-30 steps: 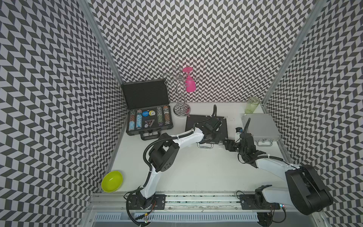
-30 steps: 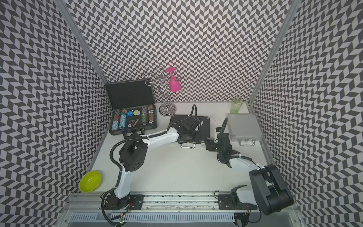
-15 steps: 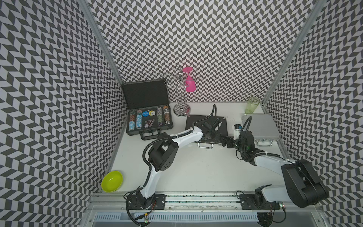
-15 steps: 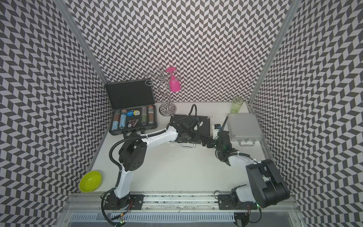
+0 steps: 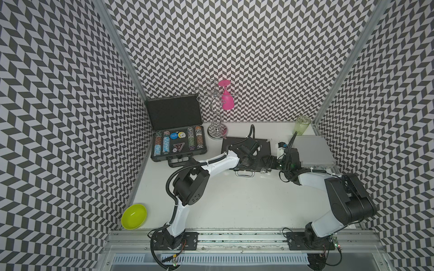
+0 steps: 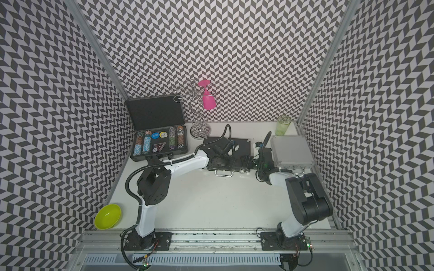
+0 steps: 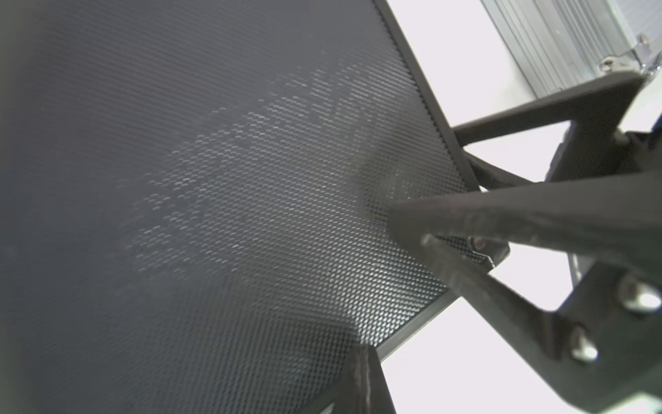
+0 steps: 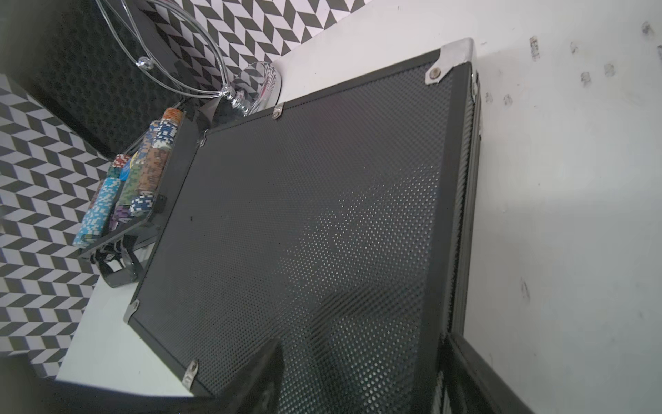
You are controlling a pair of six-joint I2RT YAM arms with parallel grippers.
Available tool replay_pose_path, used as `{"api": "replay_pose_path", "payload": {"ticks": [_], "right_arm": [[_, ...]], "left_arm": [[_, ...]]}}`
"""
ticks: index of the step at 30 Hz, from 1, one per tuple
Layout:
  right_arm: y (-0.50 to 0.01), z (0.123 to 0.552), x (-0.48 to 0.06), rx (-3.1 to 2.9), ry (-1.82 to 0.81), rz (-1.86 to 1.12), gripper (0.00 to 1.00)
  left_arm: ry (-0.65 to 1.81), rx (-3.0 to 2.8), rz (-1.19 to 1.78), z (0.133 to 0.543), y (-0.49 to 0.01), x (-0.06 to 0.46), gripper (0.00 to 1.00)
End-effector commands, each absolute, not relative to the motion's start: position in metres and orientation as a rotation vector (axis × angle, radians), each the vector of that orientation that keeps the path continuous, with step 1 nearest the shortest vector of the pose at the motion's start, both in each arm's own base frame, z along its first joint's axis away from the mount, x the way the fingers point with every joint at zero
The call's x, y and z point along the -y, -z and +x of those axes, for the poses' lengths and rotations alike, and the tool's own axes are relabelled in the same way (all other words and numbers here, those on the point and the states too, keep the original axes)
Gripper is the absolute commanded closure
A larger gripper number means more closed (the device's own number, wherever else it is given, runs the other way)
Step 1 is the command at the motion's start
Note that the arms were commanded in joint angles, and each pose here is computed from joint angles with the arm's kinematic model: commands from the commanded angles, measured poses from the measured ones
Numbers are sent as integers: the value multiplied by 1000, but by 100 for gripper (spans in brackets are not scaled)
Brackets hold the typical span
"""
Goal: Close the poker set cases
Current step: Adjust the poker set case at the center of the board.
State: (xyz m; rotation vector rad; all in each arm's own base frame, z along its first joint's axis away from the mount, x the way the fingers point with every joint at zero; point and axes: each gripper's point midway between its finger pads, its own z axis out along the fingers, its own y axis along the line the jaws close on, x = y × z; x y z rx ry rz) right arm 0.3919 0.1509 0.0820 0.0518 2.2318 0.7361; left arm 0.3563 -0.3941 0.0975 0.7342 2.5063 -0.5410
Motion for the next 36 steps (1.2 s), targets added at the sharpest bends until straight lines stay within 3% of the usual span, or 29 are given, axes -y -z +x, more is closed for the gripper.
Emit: {"api": "replay_pose_path", "payload": {"ticks": [1,8,13,21,27,36], "right_arm": [[-78,360,-194,-2279,-969,-94,32],[-80,337,-211,-2318,-974,-142,34],[-77,319,-222,-2336,-1004,-198,33],[-72,298,-210,-2325,-899,-308,20],[-56,283,-203,-2365,-806,-283,18],[-41,304,-206,-2359,-614,-244,21]], "left_arm": [[547,-2475,660,363,-127,380,99],[529,-2453,570,380,-141,358,96],[472,-2488,535,392,-123,344,96],[376,-2575,517,402,-81,324,100],[398,-2609,511,405,-67,318,100],[422,-2629,561,393,-63,320,100]]}}
